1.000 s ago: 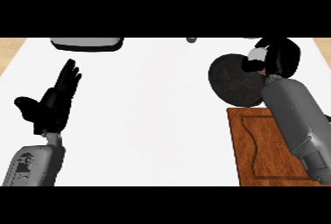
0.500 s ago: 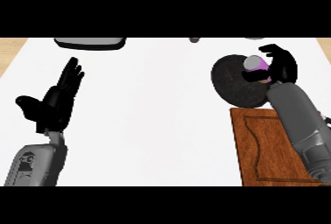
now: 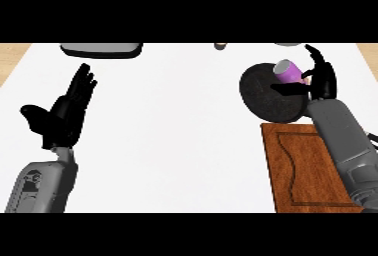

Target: Pick the can from the cutting board and place it in the pan

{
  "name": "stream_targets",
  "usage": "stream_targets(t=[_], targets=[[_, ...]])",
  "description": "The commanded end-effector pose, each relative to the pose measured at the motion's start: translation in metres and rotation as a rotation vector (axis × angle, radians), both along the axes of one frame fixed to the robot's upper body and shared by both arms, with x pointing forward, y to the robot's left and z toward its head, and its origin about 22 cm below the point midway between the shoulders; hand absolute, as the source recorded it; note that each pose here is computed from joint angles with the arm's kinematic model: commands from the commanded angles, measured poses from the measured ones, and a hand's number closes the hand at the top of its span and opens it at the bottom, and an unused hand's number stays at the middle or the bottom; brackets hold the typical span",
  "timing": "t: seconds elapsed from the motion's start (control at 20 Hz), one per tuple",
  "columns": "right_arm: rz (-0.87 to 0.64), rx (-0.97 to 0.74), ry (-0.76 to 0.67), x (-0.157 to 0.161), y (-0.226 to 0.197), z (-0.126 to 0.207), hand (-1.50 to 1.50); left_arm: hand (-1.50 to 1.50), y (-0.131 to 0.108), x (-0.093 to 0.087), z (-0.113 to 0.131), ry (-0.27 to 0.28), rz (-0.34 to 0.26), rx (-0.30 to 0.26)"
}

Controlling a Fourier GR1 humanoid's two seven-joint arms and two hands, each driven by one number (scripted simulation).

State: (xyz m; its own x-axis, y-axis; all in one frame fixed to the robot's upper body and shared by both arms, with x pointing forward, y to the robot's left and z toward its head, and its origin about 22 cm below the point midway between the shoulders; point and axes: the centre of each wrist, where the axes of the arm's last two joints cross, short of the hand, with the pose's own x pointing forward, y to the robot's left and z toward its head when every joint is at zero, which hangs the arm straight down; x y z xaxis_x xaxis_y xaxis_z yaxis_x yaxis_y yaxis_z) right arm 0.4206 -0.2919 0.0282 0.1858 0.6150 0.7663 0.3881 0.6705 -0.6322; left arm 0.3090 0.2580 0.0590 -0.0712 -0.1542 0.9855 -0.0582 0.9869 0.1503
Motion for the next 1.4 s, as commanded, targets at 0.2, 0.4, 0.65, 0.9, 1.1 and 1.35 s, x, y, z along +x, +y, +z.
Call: stream_targets(t=[0.2, 0.4, 0.65, 0.9, 1.1, 1.35], targets=[[-0.023, 0.241, -0.187, -0.021, -0.014, -0.024, -1.5, 0.0, 0.012, -0.019, -0.013, 0.027, 0.027, -0.007], [0.11, 0.341, -0.189, -0.036, -0.017, -0.027, -1.5, 0.0, 0.034, -0.021, -0.012, 0.038, 0.077, 0.003], [0.218, 0.359, -0.218, -0.078, -0.024, -0.043, -1.5, 0.0, 0.036, -0.028, -0.016, 0.052, 0.117, 0.008], [0.224, 0.368, -0.222, -0.126, -0.027, -0.034, -1.5, 0.0, 0.025, -0.026, -0.017, 0.048, 0.113, 0.009], [0.232, 0.342, -0.203, -0.177, -0.038, -0.015, -1.5, 0.0, 0.033, -0.03, -0.005, 0.027, 0.1, 0.005], [0.186, 0.326, -0.209, -0.233, -0.002, 0.018, -1.5, 0.0, 0.035, -0.017, -0.02, 0.032, 0.095, 0.0]])
